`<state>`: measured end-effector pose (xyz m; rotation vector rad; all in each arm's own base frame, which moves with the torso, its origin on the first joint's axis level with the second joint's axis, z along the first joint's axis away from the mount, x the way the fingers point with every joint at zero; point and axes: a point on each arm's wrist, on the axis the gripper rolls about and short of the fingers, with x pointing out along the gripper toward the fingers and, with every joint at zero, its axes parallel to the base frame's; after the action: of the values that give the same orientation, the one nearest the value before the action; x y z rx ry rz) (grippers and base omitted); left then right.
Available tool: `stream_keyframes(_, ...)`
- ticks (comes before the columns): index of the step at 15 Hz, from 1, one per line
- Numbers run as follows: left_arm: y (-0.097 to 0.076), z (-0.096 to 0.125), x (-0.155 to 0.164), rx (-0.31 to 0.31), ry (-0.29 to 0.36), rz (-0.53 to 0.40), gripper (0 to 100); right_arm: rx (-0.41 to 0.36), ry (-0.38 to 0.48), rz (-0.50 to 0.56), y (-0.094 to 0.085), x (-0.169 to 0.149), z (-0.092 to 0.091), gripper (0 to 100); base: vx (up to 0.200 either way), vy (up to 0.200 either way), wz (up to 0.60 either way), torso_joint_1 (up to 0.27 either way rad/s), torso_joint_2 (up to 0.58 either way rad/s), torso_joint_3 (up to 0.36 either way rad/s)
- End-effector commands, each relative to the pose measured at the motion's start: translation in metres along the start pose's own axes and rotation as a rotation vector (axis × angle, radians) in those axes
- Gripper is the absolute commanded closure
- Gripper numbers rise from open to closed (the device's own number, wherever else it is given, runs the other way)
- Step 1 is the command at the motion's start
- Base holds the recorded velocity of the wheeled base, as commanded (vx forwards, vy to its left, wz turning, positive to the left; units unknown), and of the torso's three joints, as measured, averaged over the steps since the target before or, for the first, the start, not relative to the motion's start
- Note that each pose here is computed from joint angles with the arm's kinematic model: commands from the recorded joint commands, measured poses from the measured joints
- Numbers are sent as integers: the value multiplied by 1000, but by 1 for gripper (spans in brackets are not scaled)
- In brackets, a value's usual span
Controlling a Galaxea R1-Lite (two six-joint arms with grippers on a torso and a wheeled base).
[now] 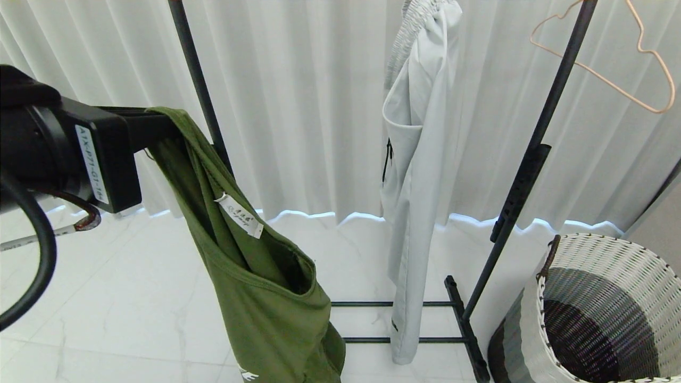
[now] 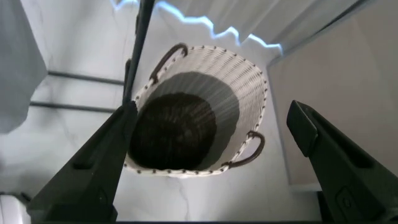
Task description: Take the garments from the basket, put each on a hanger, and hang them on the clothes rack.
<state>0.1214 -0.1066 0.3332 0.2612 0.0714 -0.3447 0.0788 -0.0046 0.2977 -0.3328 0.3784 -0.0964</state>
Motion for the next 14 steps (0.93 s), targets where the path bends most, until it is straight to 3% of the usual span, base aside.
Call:
stream_keyframes(1,0,0,0,0,1,0,100,25,-21,17,1,1,-1,0,0,0,0,0,0,0)
stream_keyframes(6,-1,-3,1,26,11,-1,100,53,-35,22,1,-1,0,0,0,0,0,71,-239,-219)
stream_keyframes(14,-1,-7,1,71,21,0,100,133,-26,29,1,2,0,0,0,0,0,178,-502,-287)
